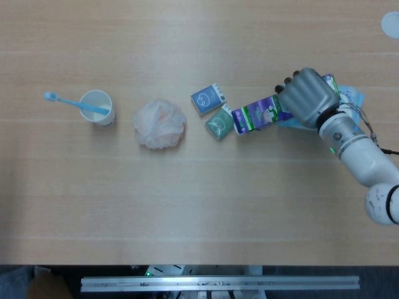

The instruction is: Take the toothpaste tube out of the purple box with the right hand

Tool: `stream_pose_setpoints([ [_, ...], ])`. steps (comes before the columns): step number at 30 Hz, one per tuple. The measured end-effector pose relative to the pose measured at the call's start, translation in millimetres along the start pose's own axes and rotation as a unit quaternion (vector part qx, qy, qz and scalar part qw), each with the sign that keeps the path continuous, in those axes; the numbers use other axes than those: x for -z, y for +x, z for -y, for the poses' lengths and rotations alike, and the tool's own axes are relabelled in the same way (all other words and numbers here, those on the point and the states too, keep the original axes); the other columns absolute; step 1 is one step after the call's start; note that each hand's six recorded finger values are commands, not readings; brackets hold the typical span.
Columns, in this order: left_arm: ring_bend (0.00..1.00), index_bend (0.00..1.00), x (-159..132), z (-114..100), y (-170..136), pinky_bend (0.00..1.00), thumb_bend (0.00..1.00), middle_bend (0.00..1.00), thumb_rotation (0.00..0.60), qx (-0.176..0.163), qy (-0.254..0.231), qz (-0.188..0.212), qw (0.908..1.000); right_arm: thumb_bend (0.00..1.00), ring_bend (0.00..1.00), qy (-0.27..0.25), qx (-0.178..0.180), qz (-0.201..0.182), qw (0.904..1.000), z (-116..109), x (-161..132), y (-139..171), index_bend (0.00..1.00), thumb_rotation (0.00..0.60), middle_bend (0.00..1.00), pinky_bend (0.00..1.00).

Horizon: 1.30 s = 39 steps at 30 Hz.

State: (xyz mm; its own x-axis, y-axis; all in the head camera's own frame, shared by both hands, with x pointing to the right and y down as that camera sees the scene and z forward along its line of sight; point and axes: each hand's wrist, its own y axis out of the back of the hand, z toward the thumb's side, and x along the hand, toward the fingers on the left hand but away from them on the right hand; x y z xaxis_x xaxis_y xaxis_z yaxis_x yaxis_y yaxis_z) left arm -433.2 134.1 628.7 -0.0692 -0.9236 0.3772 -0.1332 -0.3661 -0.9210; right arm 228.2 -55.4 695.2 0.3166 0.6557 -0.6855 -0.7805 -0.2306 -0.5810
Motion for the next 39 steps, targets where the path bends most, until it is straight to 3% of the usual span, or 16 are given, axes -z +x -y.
stream_pose_setpoints([
  [10, 0.08, 0.10, 1, 2, 0, 0.11, 0.27, 0.08, 0.600, 0.001, -0.001, 0.000, 1.0000, 0.33, 0.43, -0.001, 0.004, 0.015, 0.9999, -6, 12, 6, 0.44, 0.600, 0.45, 0.60],
  [16, 0.08, 0.10, 0, 2, 0, 0.11, 0.27, 0.08, 0.600, 0.001, -0.001, 0.001, 1.0000, 0.32, 0.43, -0.042, 0.003, 0.022, 0.9989, 2, 18, 12, 0.44, 0.600, 0.45, 0.60],
  [26, 0.08, 0.10, 1, 1, -3, 0.11, 0.27, 0.08, 0.600, -0.001, 0.000, -0.003, 1.0000, 0.30, 0.43, -0.147, 0.008, 0.020, 0.9889, 31, 17, 28, 0.44, 0.600, 0.45, 0.60],
  [39, 0.08, 0.10, -4, 2, 0, 0.11, 0.27, 0.08, 0.600, 0.002, 0.001, 0.003, 1.0000, 0.29, 0.43, -0.222, -0.004, 0.002, 0.9750, 90, 2, 83, 0.44, 0.600, 0.45, 0.60],
])
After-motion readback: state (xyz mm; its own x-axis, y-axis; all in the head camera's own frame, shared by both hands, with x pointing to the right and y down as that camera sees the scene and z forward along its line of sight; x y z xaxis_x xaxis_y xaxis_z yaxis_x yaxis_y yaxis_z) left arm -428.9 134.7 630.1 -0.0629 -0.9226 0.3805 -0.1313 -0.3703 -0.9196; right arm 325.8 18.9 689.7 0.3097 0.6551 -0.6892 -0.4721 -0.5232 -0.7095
